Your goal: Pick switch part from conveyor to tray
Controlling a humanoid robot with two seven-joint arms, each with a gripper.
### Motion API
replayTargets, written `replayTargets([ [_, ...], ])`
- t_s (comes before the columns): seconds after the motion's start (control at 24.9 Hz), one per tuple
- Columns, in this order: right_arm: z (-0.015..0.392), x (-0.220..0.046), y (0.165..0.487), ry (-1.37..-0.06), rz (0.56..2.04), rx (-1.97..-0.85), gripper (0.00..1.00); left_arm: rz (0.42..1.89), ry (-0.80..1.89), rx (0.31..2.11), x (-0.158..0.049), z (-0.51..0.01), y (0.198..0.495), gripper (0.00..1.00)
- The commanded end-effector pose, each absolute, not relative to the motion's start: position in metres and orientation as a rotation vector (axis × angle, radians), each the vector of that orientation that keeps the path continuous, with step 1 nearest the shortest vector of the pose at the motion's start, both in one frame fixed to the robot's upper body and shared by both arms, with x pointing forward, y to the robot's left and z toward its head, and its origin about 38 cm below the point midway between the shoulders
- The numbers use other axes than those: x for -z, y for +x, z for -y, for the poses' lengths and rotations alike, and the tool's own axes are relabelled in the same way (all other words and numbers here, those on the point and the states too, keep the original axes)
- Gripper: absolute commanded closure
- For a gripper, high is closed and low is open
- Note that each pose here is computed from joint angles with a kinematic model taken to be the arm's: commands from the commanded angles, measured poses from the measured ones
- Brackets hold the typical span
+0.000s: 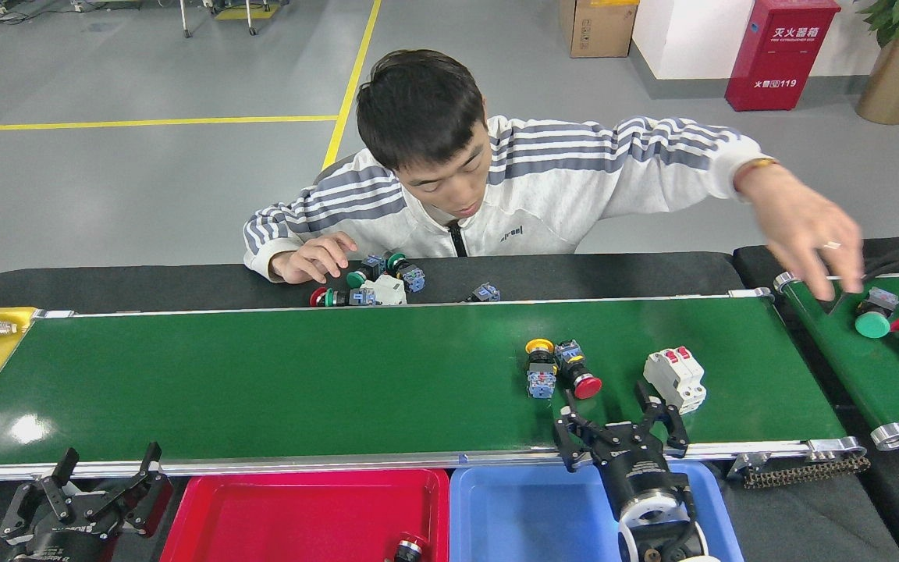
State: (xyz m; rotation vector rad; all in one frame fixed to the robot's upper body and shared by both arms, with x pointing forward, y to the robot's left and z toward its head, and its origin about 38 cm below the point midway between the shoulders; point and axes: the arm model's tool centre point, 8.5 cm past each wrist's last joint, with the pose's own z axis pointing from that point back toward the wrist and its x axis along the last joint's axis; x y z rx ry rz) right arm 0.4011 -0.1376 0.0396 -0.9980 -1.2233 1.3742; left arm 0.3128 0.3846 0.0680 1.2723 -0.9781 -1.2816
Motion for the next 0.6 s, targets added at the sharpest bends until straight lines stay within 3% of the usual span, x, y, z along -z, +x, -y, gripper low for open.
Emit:
replayTargets([
  [0.0,0.129,-0.052,0.411,-1.002,1.249,-1.361,0.02,0.993,1.3,1.284,-0.077,-0.386,0.317,0.0],
  [0.44,0.095,-0.05,0.444,-0.946,1.237,-1.408,0.02,0.999,1.285,1.289,-0.073,-0.38,0.317,0.0],
  [0.52,0.09,-0.052,0.448,-0.944,1.244,-1.421,0.12,1.012,1.288,1.302,-0.076,-0.377,0.323,0.0],
  [0.56,0.086,-0.054,0.448,-0.947,1.252,-1.436,0.27,1.017,1.295,1.296,-0.079,-0.377,0.326,0.0],
])
